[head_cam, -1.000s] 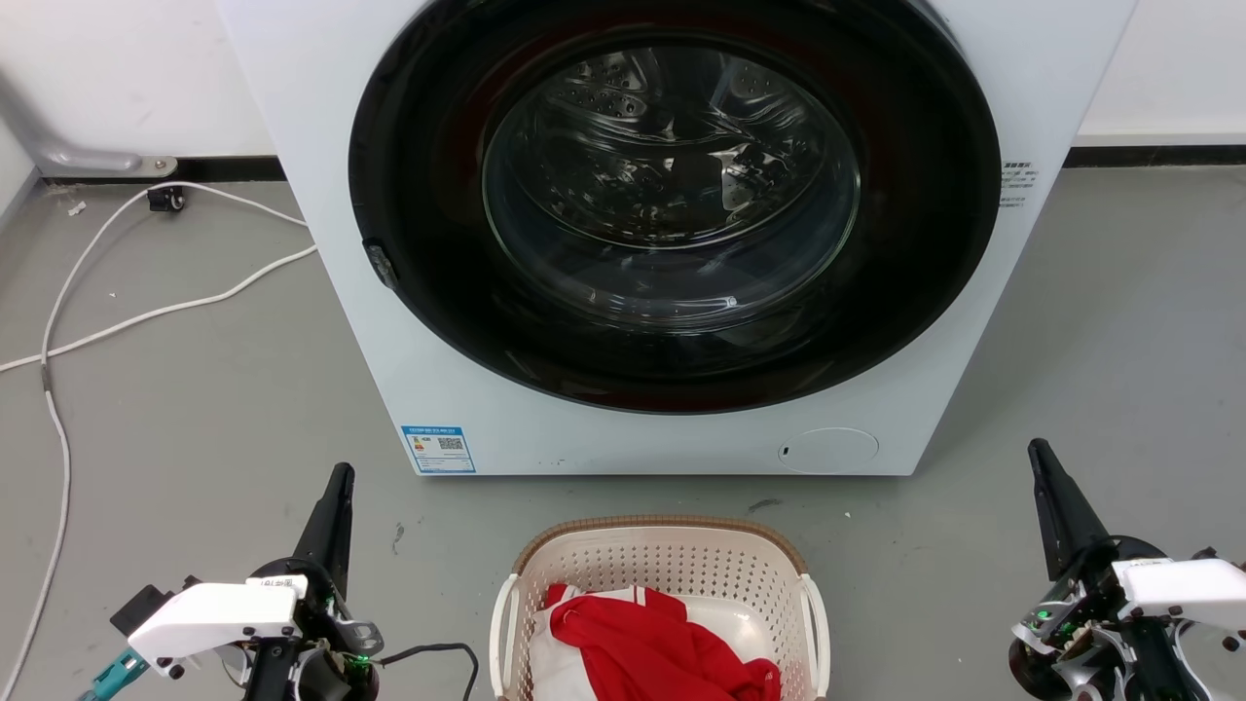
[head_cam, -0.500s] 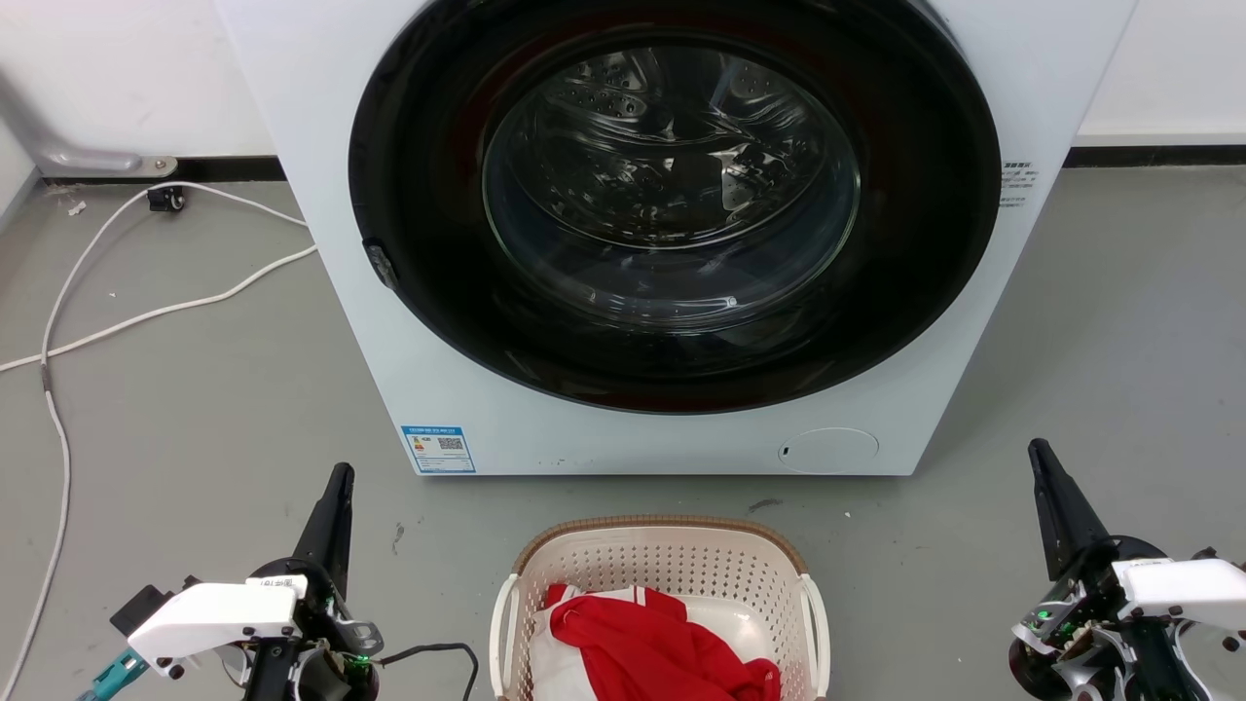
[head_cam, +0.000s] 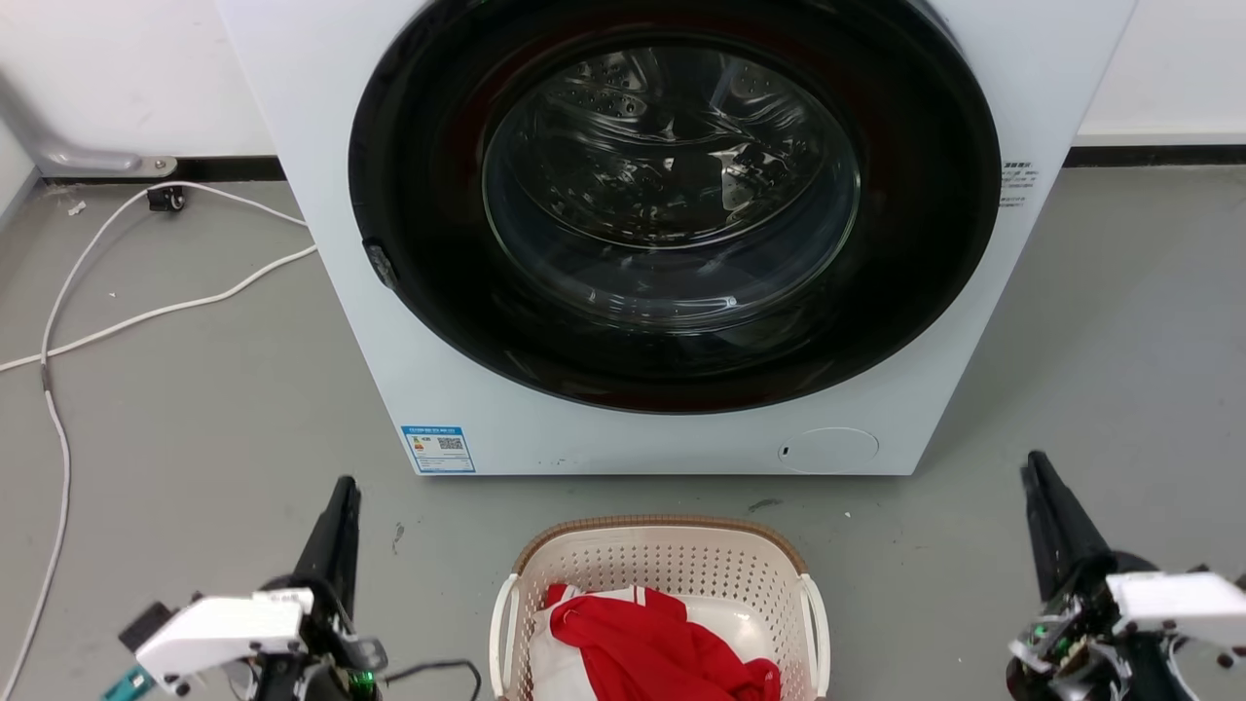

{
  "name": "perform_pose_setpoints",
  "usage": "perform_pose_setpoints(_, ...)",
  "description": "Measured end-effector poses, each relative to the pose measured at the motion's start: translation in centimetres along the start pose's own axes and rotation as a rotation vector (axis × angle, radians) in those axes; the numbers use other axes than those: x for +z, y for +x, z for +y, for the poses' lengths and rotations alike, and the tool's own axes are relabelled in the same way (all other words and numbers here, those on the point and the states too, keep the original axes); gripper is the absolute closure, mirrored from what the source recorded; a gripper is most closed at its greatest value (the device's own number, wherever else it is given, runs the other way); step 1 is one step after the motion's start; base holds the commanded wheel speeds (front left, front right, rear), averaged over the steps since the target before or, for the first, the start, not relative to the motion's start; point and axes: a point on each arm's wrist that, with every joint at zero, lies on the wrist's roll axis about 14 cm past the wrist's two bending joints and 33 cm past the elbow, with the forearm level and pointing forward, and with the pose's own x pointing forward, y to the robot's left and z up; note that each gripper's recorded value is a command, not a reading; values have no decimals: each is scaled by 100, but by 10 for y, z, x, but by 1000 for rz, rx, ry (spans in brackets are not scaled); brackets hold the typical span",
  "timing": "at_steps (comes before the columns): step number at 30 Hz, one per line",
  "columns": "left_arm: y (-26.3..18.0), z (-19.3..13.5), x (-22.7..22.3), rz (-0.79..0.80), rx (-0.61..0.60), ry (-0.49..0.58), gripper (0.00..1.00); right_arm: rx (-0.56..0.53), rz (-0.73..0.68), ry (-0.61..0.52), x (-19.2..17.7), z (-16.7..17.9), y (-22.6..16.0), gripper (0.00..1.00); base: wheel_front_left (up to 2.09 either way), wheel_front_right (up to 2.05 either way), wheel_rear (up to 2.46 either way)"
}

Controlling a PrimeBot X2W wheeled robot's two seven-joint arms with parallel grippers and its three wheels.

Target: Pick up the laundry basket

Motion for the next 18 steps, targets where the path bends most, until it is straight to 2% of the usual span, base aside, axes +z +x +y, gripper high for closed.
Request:
perform_pose_setpoints(5,-14,29,-1,-4,85,-9,0,-82,-7,8,0,-28,-14,0,0,0,0)
perform_pose_setpoints(18,-18,24,4,-51,70,42,0,-75,-30,-51,-2,-25,-16,0,0,0,0)
